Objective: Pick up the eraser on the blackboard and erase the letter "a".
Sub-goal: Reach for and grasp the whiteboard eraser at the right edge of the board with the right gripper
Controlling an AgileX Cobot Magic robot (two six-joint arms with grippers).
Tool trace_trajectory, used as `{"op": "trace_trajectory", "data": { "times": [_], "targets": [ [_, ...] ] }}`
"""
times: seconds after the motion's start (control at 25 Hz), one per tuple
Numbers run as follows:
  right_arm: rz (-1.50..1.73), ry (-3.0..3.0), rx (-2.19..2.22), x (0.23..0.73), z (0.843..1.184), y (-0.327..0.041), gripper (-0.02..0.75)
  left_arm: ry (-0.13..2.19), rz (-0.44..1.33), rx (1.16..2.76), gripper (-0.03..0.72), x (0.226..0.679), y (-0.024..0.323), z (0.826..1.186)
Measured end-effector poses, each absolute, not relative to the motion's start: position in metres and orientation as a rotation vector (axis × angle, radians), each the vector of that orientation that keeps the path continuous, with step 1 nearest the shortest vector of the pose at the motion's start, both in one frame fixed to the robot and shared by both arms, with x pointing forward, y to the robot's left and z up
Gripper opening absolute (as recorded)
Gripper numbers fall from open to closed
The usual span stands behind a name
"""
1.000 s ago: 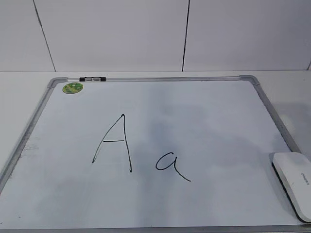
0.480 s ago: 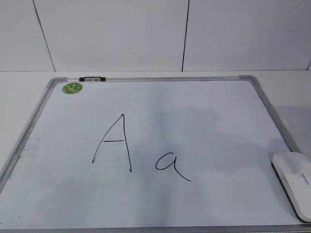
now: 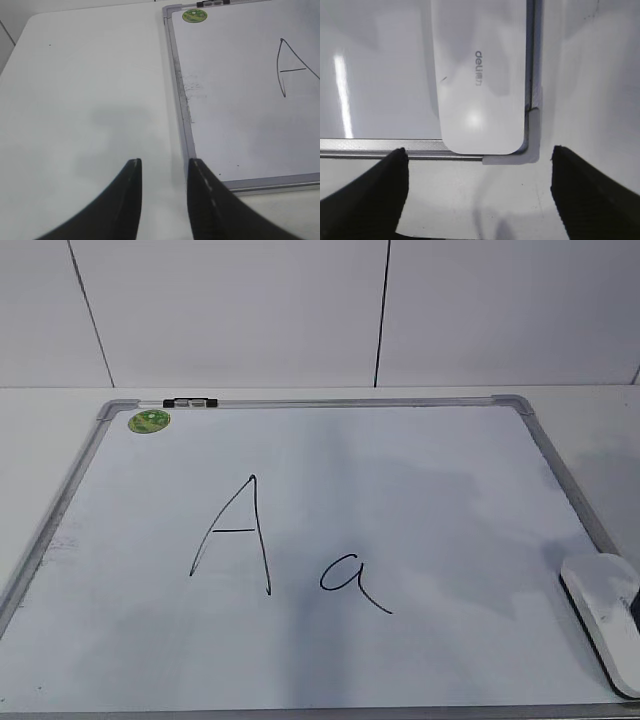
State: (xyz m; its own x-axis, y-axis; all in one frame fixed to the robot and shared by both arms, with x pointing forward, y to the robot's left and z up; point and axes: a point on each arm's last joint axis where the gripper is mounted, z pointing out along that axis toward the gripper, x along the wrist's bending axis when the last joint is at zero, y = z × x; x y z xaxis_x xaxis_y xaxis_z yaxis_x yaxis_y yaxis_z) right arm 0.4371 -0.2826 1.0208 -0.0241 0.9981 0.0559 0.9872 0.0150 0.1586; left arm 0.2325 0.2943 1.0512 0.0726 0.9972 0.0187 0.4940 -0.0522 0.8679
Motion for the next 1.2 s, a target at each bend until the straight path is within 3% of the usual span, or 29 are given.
{"op": "trace_trajectory", "data": {
  "times": [0.68,1.2],
  "targets": [
    [0.159,2.217,2.188,0.486,0.995,-0.28,0.675,1.508,0.895,1.64,0.235,0.232,0.294,1.051],
    [0.068,2.257,2.228,0.494,0.975,-0.279,0.675,1.508,0.895,1.64,0.235,0.232,0.294,1.051]
  ]
}}
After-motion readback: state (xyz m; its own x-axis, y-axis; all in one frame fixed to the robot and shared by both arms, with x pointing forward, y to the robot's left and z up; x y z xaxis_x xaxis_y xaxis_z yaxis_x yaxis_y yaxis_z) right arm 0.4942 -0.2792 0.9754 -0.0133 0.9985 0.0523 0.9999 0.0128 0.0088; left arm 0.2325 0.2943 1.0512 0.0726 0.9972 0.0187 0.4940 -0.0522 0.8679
